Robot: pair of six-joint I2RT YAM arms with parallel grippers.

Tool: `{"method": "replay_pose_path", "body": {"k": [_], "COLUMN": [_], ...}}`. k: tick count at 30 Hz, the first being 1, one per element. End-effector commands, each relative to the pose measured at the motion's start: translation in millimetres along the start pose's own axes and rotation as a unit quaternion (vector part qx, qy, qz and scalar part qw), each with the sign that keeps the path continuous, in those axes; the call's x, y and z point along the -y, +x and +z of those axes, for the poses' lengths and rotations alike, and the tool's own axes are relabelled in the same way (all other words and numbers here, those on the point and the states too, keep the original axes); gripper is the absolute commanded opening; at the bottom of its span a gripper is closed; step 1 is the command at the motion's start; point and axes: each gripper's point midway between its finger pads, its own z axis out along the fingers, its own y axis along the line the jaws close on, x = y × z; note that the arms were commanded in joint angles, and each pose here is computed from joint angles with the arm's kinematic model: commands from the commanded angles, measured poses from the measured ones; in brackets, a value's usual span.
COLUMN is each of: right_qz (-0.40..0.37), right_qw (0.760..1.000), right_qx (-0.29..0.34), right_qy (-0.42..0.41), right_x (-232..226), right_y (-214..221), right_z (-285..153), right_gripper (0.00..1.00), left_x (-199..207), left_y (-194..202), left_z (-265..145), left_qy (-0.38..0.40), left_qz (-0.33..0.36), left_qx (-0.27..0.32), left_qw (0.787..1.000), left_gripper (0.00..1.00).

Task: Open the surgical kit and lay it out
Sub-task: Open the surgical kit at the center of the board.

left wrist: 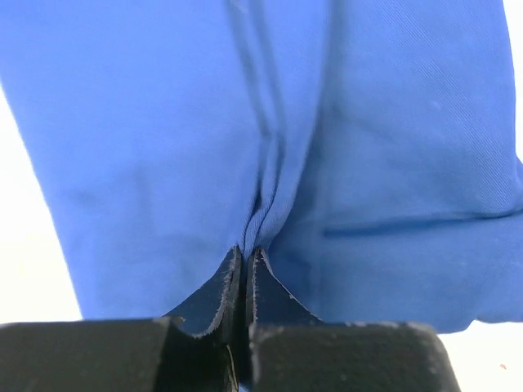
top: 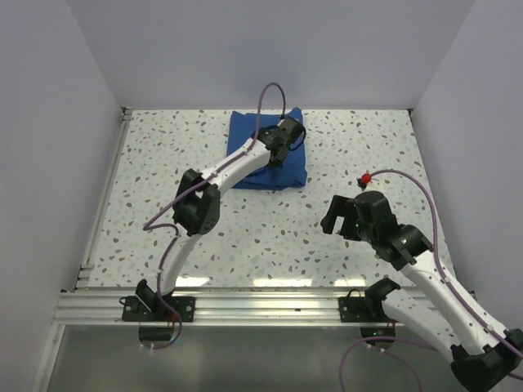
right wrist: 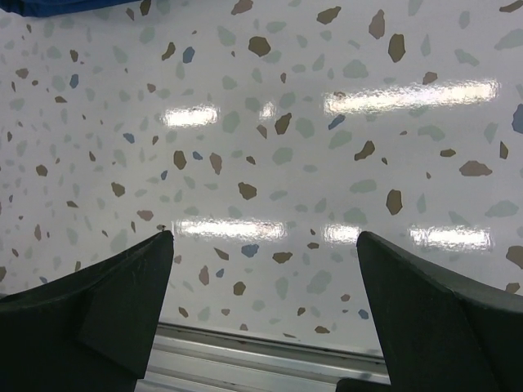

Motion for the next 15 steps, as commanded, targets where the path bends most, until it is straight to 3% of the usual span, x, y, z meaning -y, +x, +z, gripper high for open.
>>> {"method": "replay_pose_path", "body": {"k": [1,4,6,8,9,11,12,13,15], "right_qz": [0.006,-0.026,-0.039,-0.048,-0.053,-0.064,-0.070,-0.084,-0.088], "right_qw": [1.000,0.999,0.999,0.998,0.997,0.996,0.995,0.993,0.992], "right_qx": [0.027,-0.004,-0.028,-0.022,-0.041,-0.032,-0.034,-0.070,-0.069], "right_qy": [-0.010,-0.019,-0.019,-0.046,-0.037,-0.057,-0.058,-0.039,-0.058], "right_x": [-15,-36,-53,-79,-84,-111,-121,-123,-155], "right_y": [-24,-36,-47,-69,-69,-93,-99,-88,-113], "right_z": [2,16,31,36,57,67,74,101,107], "right_gripper": [0.98,0.98,0.98,0.98,0.98,0.98,0.98,0.98,0.98], "left_x": [-87,-183,-211,-248,-256,-274,-278,-286,-286], "left_y": [-61,-61,-31,-2,9,44,56,71,100], "left_z": [-57,-74,-62,-54,-49,-34,-29,-24,-16], "left_qy": [-0.023,-0.039,-0.057,-0.077,-0.082,-0.087,-0.089,-0.092,-0.097], "left_qz": [-0.100,-0.204,-0.222,-0.254,-0.263,-0.286,-0.291,-0.303,-0.309], "left_qx": [0.077,0.096,0.070,0.053,0.043,0.008,-0.006,-0.025,-0.059], "left_qw": [0.992,0.974,0.971,0.963,0.960,0.954,0.953,0.948,0.944], "left_gripper": [0.00,0.00,0.00,0.10,0.39,0.85,0.99,1.00,1.00]}}
